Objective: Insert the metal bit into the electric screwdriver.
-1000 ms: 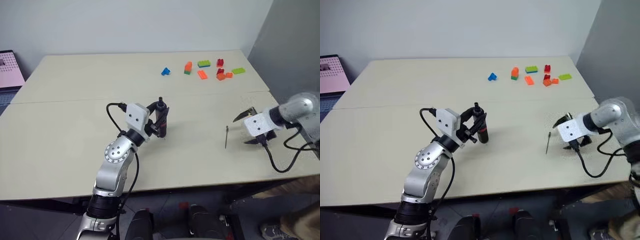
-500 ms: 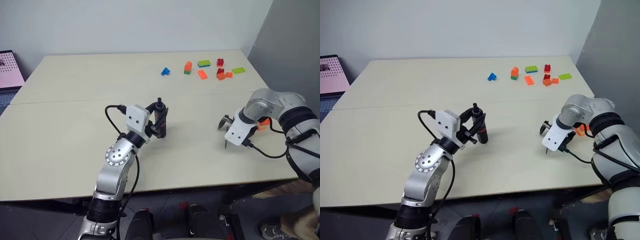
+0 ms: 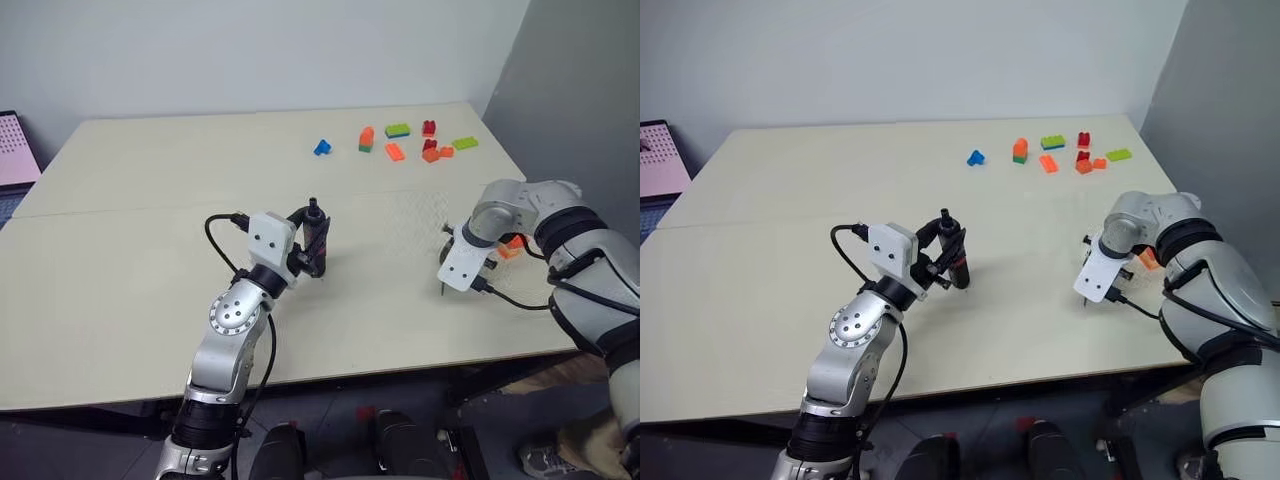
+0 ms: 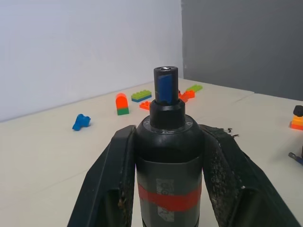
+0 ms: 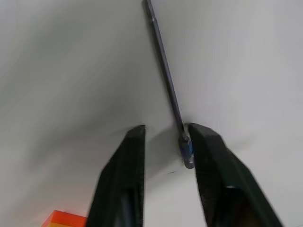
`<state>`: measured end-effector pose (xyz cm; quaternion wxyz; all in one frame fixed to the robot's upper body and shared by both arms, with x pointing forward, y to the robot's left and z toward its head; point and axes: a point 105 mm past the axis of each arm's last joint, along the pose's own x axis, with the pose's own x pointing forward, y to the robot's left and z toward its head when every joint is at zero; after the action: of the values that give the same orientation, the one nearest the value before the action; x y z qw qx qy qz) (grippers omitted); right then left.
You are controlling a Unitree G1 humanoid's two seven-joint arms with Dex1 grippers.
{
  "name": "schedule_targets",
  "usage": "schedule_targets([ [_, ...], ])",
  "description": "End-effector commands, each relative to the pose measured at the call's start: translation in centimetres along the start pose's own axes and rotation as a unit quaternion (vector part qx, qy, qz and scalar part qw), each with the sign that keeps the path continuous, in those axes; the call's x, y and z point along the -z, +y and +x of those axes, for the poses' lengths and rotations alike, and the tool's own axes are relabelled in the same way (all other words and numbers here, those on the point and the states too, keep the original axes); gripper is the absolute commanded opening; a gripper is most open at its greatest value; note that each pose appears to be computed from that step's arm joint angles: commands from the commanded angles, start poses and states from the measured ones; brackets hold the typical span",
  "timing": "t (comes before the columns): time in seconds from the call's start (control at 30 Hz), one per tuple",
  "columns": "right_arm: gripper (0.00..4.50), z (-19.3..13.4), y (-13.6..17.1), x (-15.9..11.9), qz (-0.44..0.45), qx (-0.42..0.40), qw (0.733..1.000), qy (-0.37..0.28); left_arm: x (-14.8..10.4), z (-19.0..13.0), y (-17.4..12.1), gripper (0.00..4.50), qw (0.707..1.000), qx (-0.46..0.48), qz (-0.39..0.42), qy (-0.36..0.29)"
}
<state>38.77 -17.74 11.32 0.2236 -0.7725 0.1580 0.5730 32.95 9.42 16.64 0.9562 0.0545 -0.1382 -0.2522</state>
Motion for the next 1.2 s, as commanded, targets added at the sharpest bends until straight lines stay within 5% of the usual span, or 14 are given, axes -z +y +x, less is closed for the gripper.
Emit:
schedule_targets([
  [0.03, 0.36, -0.8, -1.6, -0.3, -0.008, 0.031, 0.999, -0.007, 0.6, 0.0, -0.2, 1.64, 1.0, 0.003, -0.001, 0.012],
  [0.1, 0.0, -0.9, -1.9, -0.4, -0.008, 0.036, 0.999, -0.011, 0.6, 0.1, -0.2, 1.64, 1.0, 0.003, 0.0, 0.013],
  [0.3, 0.0, -1.5, -2.1, -0.7, 0.005, 0.052, 0.998, -0.03, 0.8, 0.1, -0.1, 1.64, 1.0, 0.005, 0.003, 0.015],
  [0.6, 0.0, -5.7, -2.1, 0.3, 0.161, 0.165, 0.964, -0.134, 0.6, -0.1, 0.5, 1.64, 1.0, -0.008, 0.007, 0.012],
  [0.83, 0.0, -10.2, -2.1, -0.7, 0.338, 0.308, 0.83, -0.32, 0.1, -0.1, 1.0, 1.64, 1.0, -0.019, 0.004, 0.003],
  [1.0, 0.0, -14.4, -3.1, -3.7, 0.447, 0.397, 0.639, -0.484, -0.7, 0.0, 0.4, 1.64, 1.0, 0.001, 0.006, -0.007],
  [1.2, 0.0, -17.1, -4.6, -6.2, 0.473, 0.425, 0.546, -0.546, -1.8, 0.5, -0.5, 1.64, 0.999, 0.045, 0.013, -0.022],
])
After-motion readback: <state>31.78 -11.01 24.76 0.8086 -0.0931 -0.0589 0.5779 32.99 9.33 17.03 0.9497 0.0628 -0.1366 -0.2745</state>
